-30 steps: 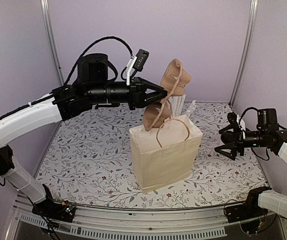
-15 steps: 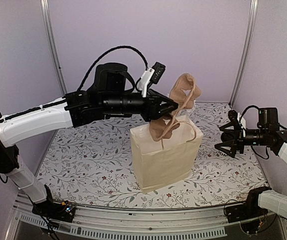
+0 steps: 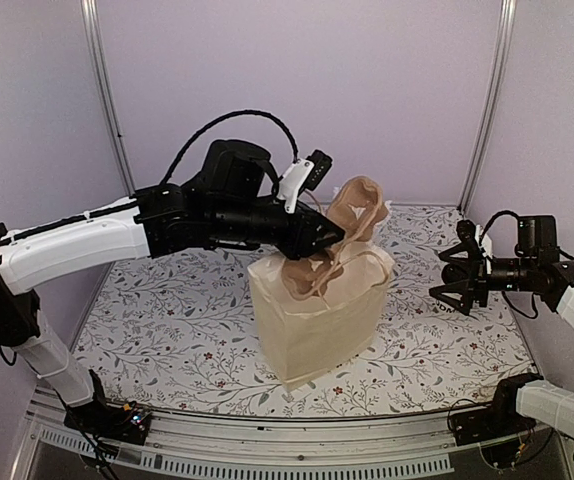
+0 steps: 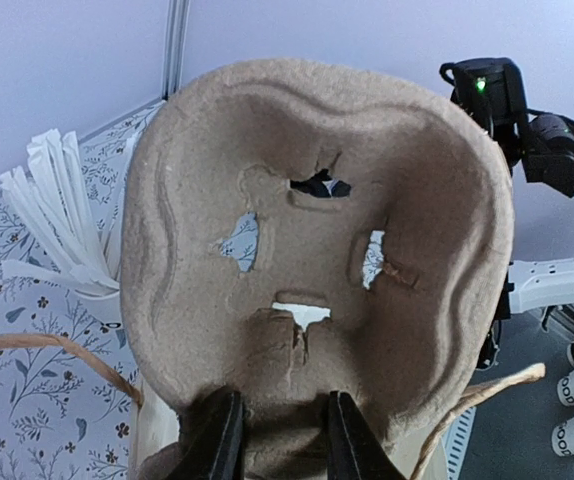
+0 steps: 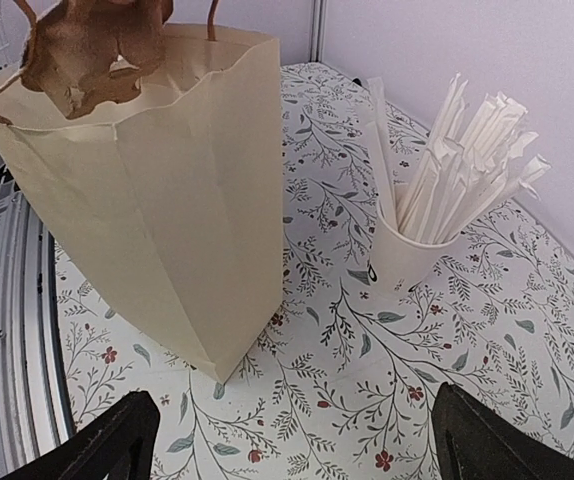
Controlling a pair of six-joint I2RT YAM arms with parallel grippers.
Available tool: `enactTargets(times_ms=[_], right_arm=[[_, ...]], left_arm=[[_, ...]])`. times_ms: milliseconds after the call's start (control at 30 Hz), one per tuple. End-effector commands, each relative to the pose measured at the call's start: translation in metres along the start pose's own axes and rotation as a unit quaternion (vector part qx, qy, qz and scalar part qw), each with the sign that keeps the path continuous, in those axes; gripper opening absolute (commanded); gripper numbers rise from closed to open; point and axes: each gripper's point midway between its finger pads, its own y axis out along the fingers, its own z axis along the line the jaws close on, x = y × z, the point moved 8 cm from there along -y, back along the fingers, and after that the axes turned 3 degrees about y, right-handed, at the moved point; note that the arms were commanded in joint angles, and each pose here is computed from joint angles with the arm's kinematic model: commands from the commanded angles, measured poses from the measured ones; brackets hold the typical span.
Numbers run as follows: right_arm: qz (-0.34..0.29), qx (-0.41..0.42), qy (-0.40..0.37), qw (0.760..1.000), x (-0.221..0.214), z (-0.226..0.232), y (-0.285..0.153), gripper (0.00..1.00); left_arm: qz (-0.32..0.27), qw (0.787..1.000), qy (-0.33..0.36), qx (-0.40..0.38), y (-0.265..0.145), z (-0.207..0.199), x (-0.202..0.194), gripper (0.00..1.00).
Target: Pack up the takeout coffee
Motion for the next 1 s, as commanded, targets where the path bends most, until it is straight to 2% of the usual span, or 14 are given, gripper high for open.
enactTargets(times_ms=[0,100,233,333,533,967], right_arm=[[0.001,-0.005,0.001,1.000,-0.003,0.000,0.001,0.99],[0.002,-0.005,0.001,1.000,-0.003,-0.001,0.002,0.99],[-0.005,0.012,0.005,1.000,0.002,0.003,-0.001,0.99],[-0.035,0.065,-0.009,0.997,0.036,0.015,-0.014,0.99],[-0.047,0.137,-0.044,0.988,0.096,0.032,-0.021,0.99],[-0.024,0.265,-0.135,0.954,0.140,0.081,0.033,0.96]], left_arm=[[0.041,0.999,-0.019,0.023,-0.007,0.001,-0.017,0.24],[0.019,1.000,-0.021,0.009,-0.013,-0.002,-0.012,0.24],[-0.050,0.998,-0.009,-0.027,-0.034,-0.013,0.012,0.24],[-0.073,0.997,-0.006,-0.026,-0.043,-0.014,0.022,0.24],[-0.025,0.999,-0.024,0.005,-0.031,-0.007,0.011,0.23],[0.007,0.997,-0.063,0.041,-0.025,0.001,0.001,0.23]])
